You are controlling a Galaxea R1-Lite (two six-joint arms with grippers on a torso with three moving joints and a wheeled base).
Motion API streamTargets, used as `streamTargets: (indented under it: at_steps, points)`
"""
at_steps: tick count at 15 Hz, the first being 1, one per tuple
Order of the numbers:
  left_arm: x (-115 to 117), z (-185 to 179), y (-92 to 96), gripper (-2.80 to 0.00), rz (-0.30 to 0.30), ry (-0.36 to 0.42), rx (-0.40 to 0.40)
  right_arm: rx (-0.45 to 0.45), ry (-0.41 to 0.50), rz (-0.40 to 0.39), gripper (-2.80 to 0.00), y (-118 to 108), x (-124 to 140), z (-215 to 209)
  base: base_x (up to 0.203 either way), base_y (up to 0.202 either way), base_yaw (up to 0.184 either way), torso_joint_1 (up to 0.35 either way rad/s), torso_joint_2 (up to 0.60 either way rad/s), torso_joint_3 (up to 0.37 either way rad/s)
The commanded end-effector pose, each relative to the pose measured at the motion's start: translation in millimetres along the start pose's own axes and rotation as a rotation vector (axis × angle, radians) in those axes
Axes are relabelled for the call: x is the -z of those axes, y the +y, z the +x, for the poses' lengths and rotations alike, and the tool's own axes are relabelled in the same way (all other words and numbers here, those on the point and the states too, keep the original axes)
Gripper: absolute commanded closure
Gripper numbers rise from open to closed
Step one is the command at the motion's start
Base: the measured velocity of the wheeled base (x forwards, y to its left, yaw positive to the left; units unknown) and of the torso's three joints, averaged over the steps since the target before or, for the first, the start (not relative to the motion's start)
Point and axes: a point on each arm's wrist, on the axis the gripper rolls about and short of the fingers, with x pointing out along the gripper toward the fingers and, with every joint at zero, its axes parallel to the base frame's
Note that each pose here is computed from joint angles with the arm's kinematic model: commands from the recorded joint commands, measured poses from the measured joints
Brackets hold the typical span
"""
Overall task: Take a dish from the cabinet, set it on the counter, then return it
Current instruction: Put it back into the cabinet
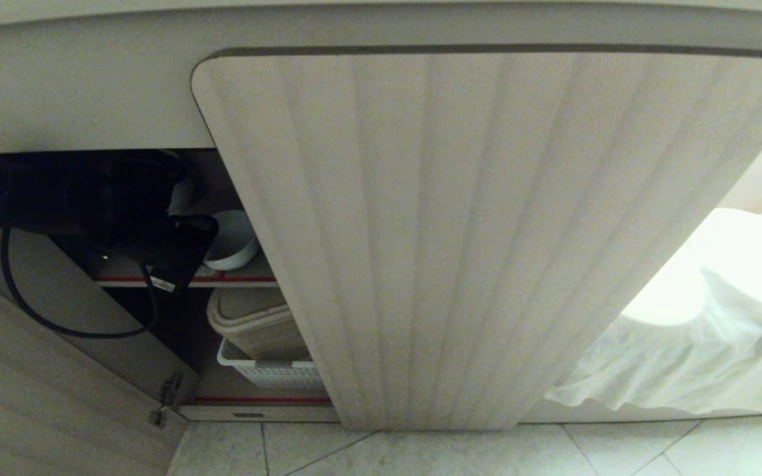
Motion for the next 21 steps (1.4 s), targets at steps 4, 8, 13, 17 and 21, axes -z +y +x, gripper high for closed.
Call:
streamTargets:
  at_steps: [4, 8, 13, 17, 21]
  points:
    - [-10.1, 7.3, -8.6, 0.0, -0.021, -0.001, -0.02, -0.001, -0.001, 0.001, 0.0, 0.0, 0.0, 0.0, 0.0, 0.0, 0.0, 0.0, 0.0, 0.0]
    - [-11.4, 13.6, -11.2, 0.0, -0.025, 0.005, -0.032, 0.001, -0.001, 0.002, 0.0, 0.0, 0.0, 0.0, 0.0, 0.0, 0.0, 0.0, 0.0, 0.0]
    - [-11.9, 23.3, -12.3, 0.0, -0.029, 0.009, -0.04, 0.0, -0.001, 0.001, 0.0, 0.0, 0.0, 0.0, 0.0, 0.0, 0.0, 0.0, 0.0, 0.0]
    - [-16.0, 28.6, -16.3, 0.0, -0.034, 0.001, -0.029, 0.0, -0.001, 0.001, 0.0, 0.0, 0.0, 0.0, 0.0, 0.0, 0.0, 0.0, 0.0, 0.0]
    - [-16.9, 28.4, -18.9, 0.0, -0.034, -0.002, -0.021, 0.0, -0.002, 0.001, 0.0, 0.0, -0.1, 0.0, 0.0, 0.0, 0.0, 0.0, 0.0, 0.0]
